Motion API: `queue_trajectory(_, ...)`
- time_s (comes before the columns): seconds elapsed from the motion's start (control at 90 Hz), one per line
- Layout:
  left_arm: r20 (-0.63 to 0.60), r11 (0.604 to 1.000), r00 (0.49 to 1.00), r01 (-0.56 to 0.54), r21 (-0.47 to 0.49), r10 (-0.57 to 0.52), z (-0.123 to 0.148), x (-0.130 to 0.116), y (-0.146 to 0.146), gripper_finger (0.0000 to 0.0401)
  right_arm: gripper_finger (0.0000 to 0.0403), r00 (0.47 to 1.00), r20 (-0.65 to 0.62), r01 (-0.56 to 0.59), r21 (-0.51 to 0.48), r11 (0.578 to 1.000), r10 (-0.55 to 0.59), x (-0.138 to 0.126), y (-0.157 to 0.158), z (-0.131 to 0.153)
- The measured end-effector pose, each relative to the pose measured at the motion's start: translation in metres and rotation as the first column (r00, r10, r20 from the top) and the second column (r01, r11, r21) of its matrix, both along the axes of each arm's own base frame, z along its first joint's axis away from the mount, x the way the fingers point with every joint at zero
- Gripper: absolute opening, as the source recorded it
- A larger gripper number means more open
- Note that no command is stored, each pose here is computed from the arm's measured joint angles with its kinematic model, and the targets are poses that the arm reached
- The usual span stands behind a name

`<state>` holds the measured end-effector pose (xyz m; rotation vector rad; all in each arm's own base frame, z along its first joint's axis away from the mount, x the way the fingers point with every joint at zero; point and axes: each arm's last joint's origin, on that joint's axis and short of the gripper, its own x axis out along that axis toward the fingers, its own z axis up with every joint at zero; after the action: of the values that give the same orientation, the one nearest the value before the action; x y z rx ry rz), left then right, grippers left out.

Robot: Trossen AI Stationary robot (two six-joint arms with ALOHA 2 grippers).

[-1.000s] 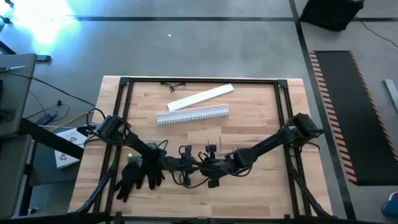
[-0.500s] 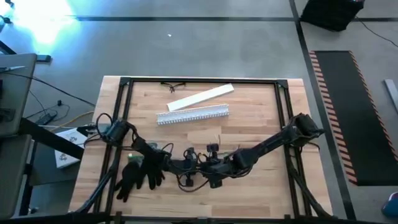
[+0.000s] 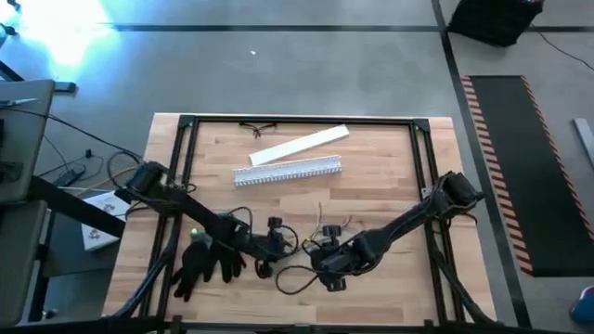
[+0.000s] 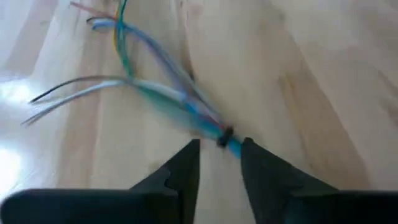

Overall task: Ziptie cables
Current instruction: Wrap the black zip tie on the cable, then put the cable into the white cable duct

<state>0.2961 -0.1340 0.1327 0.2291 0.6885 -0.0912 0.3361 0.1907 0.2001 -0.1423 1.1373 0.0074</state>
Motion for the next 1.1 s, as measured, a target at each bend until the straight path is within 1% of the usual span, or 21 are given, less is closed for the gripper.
queue_trajectory(0.044,-0.016,1.000,1.000,-0.003,-0.009,0.003,0.011,-0.006,0.001,0.0123,0.0138,0.999,-0.019,-0.027,0.003,1.000,0.027,-0.004,0.003,0.001)
queue_trajectory(0.133,-0.052,0.999,0.999,0.010,-0.046,-0.013,0.029,-0.019,0.002,0.0135,0.0192,0.991,-0.059,-0.123,0.019,0.992,0.124,-0.012,0.009,0.005)
queue_trajectory(0.167,-0.069,0.998,0.997,0.019,-0.064,-0.023,0.034,-0.024,0.001,0.0137,0.0209,0.986,-0.061,-0.156,0.010,0.988,0.156,-0.015,0.010,0.007)
queue_trajectory(0.233,-0.098,0.995,0.995,0.028,-0.099,-0.038,0.041,-0.032,-0.001,0.0138,0.0236,0.976,-0.059,-0.212,-0.058,0.976,0.208,-0.017,0.011,0.008)
queue_trajectory(0.267,-0.114,0.993,0.993,0.027,-0.113,-0.040,0.042,-0.035,-0.003,0.0138,0.0244,0.973,-0.066,-0.226,-0.100,0.969,0.220,-0.016,0.008,0.007)
queue_trajectory(0.311,-0.137,0.991,0.990,0.023,-0.131,-0.041,0.042,-0.039,-0.005,0.0137,0.0248,0.971,-0.061,-0.236,-0.129,0.963,0.230,-0.012,0.001,0.002)
queue_trajectory(0.367,-0.165,0.987,0.985,0.020,-0.157,-0.046,0.037,-0.041,-0.009,0.0136,0.0249,0.972,-0.036,-0.234,-0.137,0.962,0.232,-0.005,-0.012,-0.008)
queue_trajectory(0.444,-0.206,0.984,0.977,0.010,-0.176,-0.047,0.028,-0.044,-0.013,0.0134,0.0241,0.970,-0.025,-0.242,-0.101,0.965,0.240,0.002,-0.034,-0.028)
queue_trajectory(0.533,-0.246,0.987,0.969,-0.010,-0.162,-0.031,0.015,-0.046,-0.015,0.0134,0.0226,0.967,0.025,-0.254,-0.042,0.966,0.255,0.009,-0.060,-0.049)
queue_trajectory(0.6,-0.273,0.989,0.962,-0.016,-0.148,-0.025,0.005,-0.044,-0.017,0.0134,0.0214,0.959,0.060,-0.276,-0.021,0.961,0.277,0.011,-0.077,-0.060)
queue_trajectory(0.667,-0.315,0.990,0.949,-0.020,-0.141,-0.026,-0.006,-0.043,-0.017,0.0134,0.0202,0.945,0.075,-0.316,-0.041,0.948,0.318,0.012,-0.091,-0.068)
queue_trajectory(0.756,-0.353,0.990,0.935,-0.017,-0.141,-0.035,-0.017,-0.042,-0.018,0.0134,0.0192,0.912,0.077,-0.396,-0.091,0.914,0.403,0.012,-0.104,-0.073)
queue_trajectory(0.822,-0.370,0.989,0.929,-0.027,-0.145,-0.029,-0.022,-0.041,-0.019,0.0134,0.0189,0.893,0.080,-0.436,-0.087,0.896,0.443,0.012,-0.112,-0.078)
queue_trajectory(0.856,-0.375,0.989,0.927,-0.033,-0.145,-0.024,-0.022,-0.041,-0.018,0.0134,0.0189,0.886,0.085,-0.451,-0.071,0.890,0.456,0.012,-0.116,-0.079)
queue_trajectory(0.956,-0.392,0.989,0.920,-0.047,-0.144,-0.014,-0.022,-0.043,-0.017,0.0133,0.0188,0.876,0.097,-0.477,0.023,0.879,0.473,0.010,-0.127,-0.083)
queue_trajectory(1.033,-0.417,0.987,0.909,-0.076,-0.142,0.010,-0.021,-0.045,-0.016,0.0133,0.0184,0.897,0.056,-0.443,0.077,0.893,0.439,0.005,-0.132,-0.086)
queue_trajectory(1.1,-0.439,0.985,0.898,-0.104,-0.137,0.033,-0.022,-0.047,-0.014,0.0131,0.0171,0.912,0.003,-0.408,0.109,0.906,0.410,0.001,-0.133,-0.088)
